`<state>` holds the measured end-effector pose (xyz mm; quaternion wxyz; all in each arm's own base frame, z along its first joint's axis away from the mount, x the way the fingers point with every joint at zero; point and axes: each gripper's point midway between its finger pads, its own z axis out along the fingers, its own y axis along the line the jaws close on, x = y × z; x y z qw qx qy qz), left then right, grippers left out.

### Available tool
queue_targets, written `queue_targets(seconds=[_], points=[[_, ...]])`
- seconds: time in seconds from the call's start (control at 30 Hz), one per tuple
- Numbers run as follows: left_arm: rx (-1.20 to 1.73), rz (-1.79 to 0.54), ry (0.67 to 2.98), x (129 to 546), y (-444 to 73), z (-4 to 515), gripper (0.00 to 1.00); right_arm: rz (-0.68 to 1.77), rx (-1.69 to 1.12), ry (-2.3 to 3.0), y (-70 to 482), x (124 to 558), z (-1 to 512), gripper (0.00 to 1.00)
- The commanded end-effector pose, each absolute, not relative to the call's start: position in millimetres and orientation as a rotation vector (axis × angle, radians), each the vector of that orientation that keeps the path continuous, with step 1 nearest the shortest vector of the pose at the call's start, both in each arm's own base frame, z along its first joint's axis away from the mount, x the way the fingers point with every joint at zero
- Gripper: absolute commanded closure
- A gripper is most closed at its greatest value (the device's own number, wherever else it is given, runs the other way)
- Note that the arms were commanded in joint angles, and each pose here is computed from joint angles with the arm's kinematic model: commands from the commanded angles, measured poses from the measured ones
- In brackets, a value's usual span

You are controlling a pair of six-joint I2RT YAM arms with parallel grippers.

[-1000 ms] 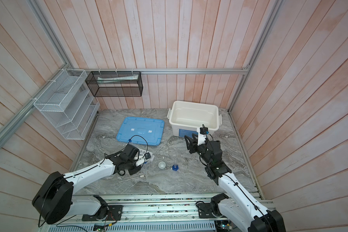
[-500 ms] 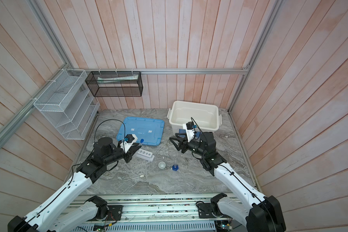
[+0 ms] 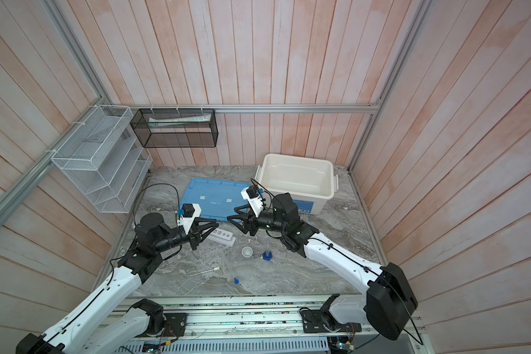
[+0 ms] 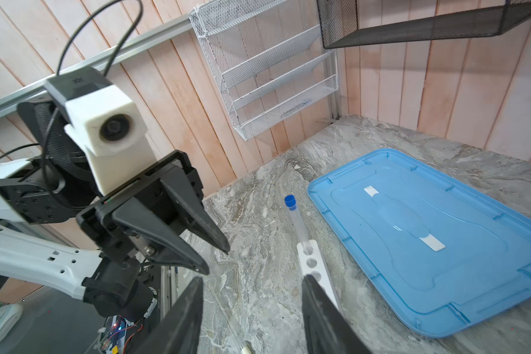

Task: Organize the chemistry lab equipment

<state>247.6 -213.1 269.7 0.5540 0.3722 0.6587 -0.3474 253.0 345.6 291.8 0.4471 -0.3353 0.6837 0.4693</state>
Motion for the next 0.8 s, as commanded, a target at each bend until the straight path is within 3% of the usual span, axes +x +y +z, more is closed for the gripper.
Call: queue_targets(seconds=[0.0, 0.27, 0.77], points=[[0.865, -0.781, 1.605, 249.7, -206.8, 258.5, 0.76, 1.074, -0.765, 1.750, 334.6, 262.5, 286.8, 0.48], [1.102, -0.536, 1.767, 241.8, -213.8, 207.4, 0.72, 0.993, -0.693, 1.873, 307.1, 253.0, 264.1, 0.48], [1.896, -0.027, 1.981, 183.5, -213.8, 86.1, 0.65, 0.859, -0.532, 1.743, 240.0, 256.9, 290.6, 0.48]])
